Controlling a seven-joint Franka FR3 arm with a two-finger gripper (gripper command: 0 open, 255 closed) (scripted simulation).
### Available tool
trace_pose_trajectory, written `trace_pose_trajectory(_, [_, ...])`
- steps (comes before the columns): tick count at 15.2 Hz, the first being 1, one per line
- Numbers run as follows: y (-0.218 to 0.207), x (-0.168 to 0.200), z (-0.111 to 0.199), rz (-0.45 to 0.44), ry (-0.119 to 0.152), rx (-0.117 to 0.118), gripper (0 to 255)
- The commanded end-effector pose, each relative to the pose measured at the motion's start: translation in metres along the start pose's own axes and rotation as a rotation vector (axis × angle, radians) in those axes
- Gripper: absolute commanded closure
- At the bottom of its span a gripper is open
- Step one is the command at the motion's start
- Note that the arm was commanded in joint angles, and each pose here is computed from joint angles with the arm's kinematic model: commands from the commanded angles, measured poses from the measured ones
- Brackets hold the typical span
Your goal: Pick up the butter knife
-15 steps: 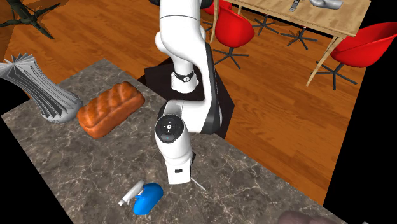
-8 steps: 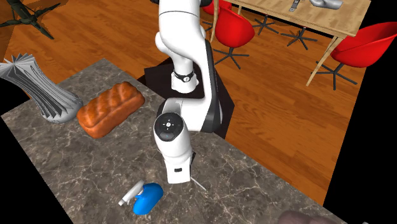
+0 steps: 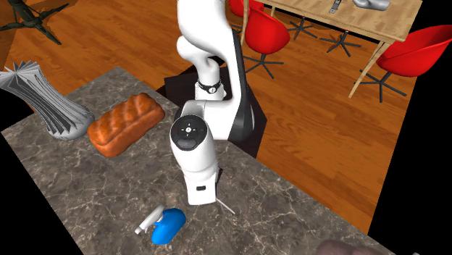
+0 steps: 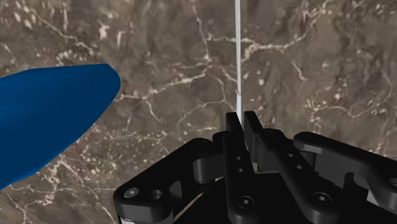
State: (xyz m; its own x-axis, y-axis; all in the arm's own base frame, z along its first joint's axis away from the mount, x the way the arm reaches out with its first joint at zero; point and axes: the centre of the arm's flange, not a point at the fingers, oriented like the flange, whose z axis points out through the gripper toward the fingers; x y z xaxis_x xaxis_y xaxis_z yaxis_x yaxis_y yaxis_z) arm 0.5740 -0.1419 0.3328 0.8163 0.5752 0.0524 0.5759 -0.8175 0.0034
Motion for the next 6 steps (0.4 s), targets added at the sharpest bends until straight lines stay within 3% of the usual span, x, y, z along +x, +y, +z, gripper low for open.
trace_pose_trajectory(1, [0.0,0.0,-0.01,0.0,0.0,0.0,255])
trace_pose_trajectory(6, [0.0,0.001,-0.026,0.0,0.0,0.0,255])
